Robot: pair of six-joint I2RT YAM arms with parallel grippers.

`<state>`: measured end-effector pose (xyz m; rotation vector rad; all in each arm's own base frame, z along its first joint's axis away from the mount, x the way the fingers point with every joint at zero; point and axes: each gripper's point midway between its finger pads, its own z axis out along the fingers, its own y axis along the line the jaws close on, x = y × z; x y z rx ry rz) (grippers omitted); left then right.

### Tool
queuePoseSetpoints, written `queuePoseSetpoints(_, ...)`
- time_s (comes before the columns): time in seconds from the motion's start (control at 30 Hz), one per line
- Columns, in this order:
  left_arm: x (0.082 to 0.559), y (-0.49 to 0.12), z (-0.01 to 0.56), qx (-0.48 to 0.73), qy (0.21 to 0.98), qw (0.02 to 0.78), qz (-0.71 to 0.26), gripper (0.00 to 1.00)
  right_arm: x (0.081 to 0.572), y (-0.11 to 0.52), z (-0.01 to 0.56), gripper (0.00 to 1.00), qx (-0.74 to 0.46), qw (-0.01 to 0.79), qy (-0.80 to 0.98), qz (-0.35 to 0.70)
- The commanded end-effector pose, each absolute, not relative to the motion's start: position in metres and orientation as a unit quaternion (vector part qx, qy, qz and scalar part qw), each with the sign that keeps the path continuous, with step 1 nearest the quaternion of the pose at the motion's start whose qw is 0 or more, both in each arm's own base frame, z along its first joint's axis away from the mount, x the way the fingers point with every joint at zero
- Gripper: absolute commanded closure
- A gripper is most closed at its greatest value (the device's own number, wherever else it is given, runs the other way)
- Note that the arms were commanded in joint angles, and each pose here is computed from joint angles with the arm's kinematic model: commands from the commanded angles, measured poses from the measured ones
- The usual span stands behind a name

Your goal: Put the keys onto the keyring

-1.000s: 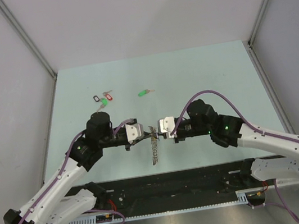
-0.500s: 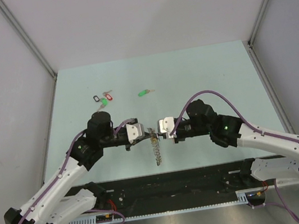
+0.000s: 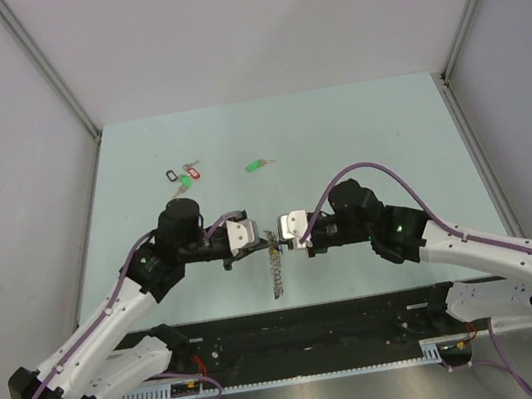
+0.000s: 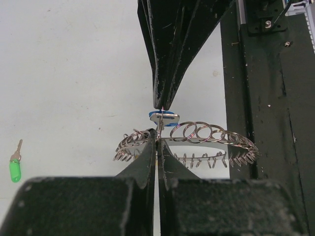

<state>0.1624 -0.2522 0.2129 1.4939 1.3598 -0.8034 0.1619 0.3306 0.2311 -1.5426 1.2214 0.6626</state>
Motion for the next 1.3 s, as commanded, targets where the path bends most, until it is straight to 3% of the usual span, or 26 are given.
queuePoseSetpoints(0.0,0.156,-0.263,0.245,0.625,0.496,0.495,-0.345,1.0,0.163,0.348,0.274,1.0,-0.62,0.56,0.466,0.291)
queuePoseSetpoints(1.27,0.167,-0.262,0.234,0.615,0.544,0.467,-0.327,1.0,0.163,0.349,0.279,0.99,-0.609,0.571,0.473,0.282)
